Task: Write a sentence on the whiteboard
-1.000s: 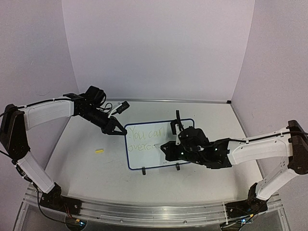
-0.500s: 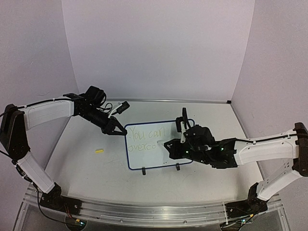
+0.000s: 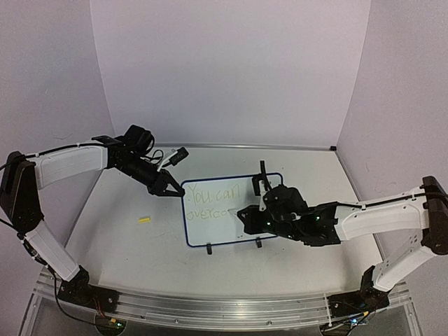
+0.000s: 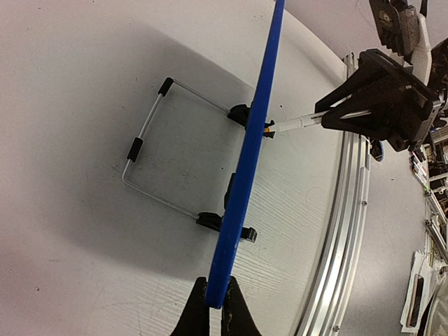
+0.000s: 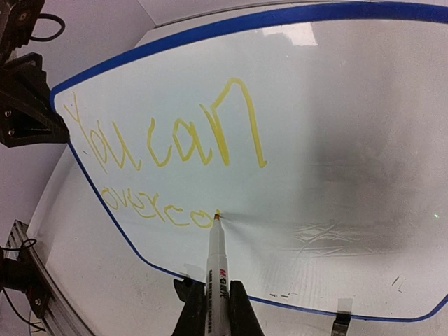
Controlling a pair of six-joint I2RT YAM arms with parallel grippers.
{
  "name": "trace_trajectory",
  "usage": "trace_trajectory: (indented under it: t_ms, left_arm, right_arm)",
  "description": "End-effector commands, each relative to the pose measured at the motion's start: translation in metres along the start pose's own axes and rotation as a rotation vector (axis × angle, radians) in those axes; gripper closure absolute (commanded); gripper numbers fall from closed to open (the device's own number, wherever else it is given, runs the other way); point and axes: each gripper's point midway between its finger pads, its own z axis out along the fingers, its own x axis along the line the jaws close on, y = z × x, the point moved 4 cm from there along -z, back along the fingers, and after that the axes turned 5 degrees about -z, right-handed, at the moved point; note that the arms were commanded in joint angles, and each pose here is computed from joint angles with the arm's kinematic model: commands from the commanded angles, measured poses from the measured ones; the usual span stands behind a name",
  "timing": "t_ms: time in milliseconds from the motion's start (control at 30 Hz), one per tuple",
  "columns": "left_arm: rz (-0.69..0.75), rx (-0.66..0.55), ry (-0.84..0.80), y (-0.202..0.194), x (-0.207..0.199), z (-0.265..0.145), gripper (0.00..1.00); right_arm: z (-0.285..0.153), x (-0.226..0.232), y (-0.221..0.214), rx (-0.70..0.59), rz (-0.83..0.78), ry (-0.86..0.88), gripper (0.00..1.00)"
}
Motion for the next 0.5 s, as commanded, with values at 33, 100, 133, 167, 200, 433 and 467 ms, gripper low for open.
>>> trace_trajectory:
  t_ms: [33,100,133,167,200,433,467]
  left_arm:
    - [-0.003,0.055,0.079,-0.008,0.014,0.005,1.0]
    - [-0.003,0.055,0.079,-0.008,0.014,0.005,1.0]
    - [-0.002,0.055,0.079,-0.008,0.014,0.005,1.0]
    - [-0.003,0.056,0.079,-0.008,0.014,0.005,1.0]
    - [-0.003,0.056,0.079,-0.008,0.014,0.005,1.0]
    - [-0.002,0.056,0.081,-0.008,0.014,0.005,1.0]
    - [-0.003,0.056,0.081,-0.008,0.014,0.005,1.0]
  right_arm:
    - [0.003,0.001,0.009,-0.019,-0.001,-0.026,1.0]
    - [0.004,-0.001,0.005,-0.006,0.003,-0.029,1.0]
    - [0.003,-0.002,0.003,0.0,0.005,-0.031,1.0]
    - [0.003,-0.004,0.001,0.006,0.006,-0.033,1.0]
    - [0.003,-0.005,-0.001,0.011,0.011,-0.035,1.0]
    - [0.003,-0.005,-0.005,0.025,0.016,-0.027,1.0]
    - [0.004,-0.005,-0.004,0.024,0.012,-0.026,1.0]
